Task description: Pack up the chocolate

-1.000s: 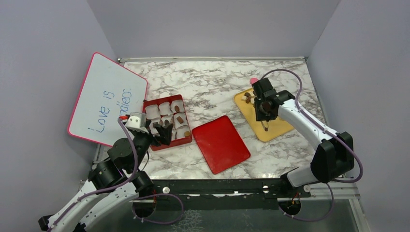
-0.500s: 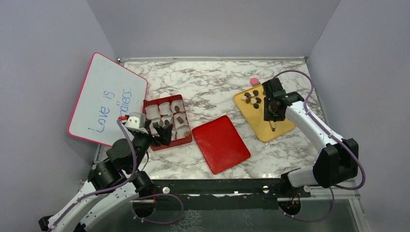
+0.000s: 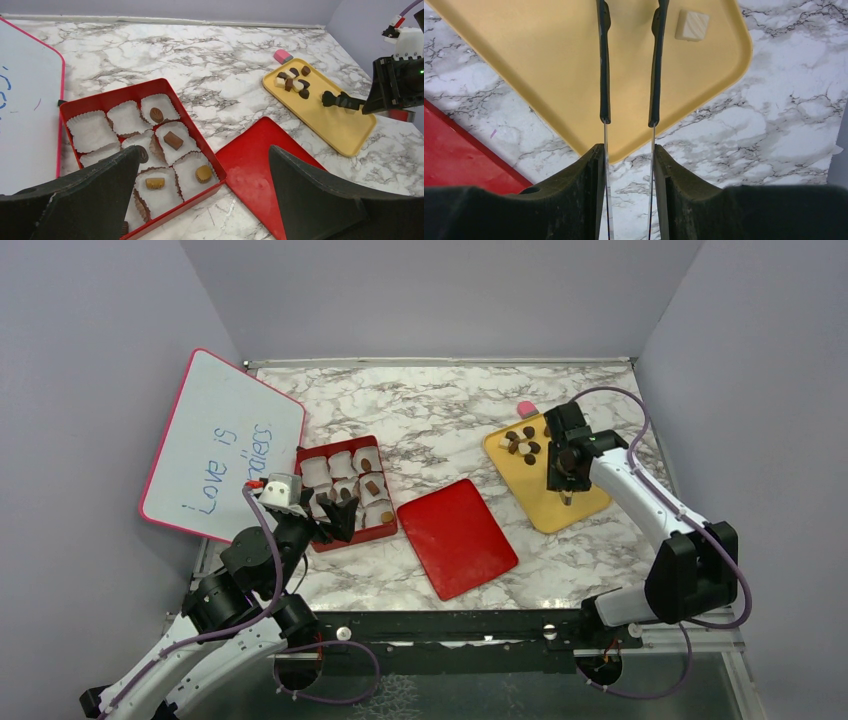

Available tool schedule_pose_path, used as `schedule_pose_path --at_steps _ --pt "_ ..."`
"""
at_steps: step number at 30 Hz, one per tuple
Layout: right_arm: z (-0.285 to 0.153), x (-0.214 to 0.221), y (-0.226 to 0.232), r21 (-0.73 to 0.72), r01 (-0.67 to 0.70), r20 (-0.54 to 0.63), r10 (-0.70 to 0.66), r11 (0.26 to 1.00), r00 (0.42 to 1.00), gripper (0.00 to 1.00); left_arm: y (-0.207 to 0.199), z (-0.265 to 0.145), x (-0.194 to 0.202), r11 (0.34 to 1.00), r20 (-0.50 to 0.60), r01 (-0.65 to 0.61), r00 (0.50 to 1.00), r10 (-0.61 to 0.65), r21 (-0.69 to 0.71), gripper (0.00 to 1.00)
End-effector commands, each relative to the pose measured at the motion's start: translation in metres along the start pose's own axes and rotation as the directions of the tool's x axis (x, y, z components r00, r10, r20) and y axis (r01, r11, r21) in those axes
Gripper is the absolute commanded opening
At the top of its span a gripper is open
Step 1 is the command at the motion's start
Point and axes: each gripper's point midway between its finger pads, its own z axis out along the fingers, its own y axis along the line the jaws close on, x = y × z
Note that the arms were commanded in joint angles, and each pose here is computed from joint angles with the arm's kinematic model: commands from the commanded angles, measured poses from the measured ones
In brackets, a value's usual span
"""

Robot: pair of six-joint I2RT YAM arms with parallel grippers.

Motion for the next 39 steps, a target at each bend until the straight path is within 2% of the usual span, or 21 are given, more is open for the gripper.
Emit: schedule_pose_path --at_steps 1,18,29,39 --pt "0.008 -0.007 -0.003 0.014 -0.017 0.025 0.016 1.0 1.0 0.43 -0.003 0.001 0.002 1.0 -0.004 -0.001 1.0 0.001 0.014 0.99" --pt "0.023 -0.02 0.005 -0.033 -0.014 0.04 0.016 0.999 0.999 0.41 0.0 0.001 0.001 1.0 0.001 -0.003 1.0 0.003 0.004 0.99" --pt "0.014 -0.024 -0.006 0.016 -0.029 0.049 0.028 0.999 0.998 0.32 0.0 0.0 0.0 1.0 0.005 0.002 1.0 -0.002 0.005 0.99" --pt "0.0 -0.023 -0.006 -0.015 -0.034 0.061 0.035 0.999 0.998 0.3 0.0 0.0 0.0 1.0 0.004 0.001 1.0 -0.002 0.004 0.99"
